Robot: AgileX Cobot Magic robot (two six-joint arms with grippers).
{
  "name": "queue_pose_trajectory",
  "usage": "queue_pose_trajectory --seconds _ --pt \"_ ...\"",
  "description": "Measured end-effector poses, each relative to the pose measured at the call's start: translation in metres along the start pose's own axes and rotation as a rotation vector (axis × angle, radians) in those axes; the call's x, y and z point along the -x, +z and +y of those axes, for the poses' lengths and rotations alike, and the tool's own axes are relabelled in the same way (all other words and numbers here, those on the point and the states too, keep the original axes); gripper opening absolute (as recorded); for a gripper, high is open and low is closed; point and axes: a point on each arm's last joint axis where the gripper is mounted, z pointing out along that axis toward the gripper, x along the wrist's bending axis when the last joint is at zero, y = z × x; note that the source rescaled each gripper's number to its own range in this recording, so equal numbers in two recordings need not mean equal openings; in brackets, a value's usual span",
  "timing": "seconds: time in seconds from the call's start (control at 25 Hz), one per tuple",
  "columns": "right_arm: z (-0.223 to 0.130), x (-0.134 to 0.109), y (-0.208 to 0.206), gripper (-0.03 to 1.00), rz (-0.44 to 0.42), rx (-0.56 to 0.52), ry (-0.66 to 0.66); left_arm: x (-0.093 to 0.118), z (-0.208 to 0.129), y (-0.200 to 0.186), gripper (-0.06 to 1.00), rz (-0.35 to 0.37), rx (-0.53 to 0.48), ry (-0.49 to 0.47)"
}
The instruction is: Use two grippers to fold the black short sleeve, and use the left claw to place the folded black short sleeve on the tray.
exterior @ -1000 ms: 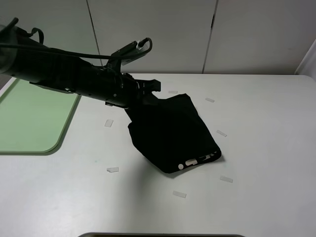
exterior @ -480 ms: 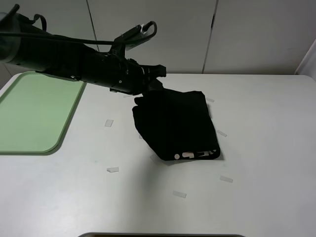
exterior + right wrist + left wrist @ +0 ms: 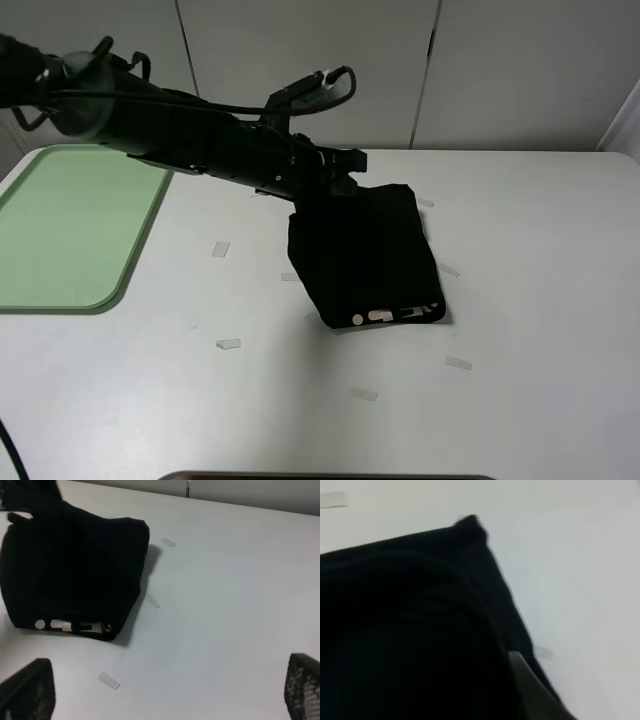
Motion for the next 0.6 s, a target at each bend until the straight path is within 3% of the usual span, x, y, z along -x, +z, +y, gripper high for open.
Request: queue_pose_trajectory --seconds 0.2,0.6 --pt "0.0 0.0 0.0 1.0 0.0 0.0 0.0 0.01 0.004 0.024 0.05 -0.015 0.005 0.009" --pt "0.0 0.0 0.0 1.0 0.0 0.0 0.0 0.021 0.002 0.049 0.05 0.037 0.024 0.045"
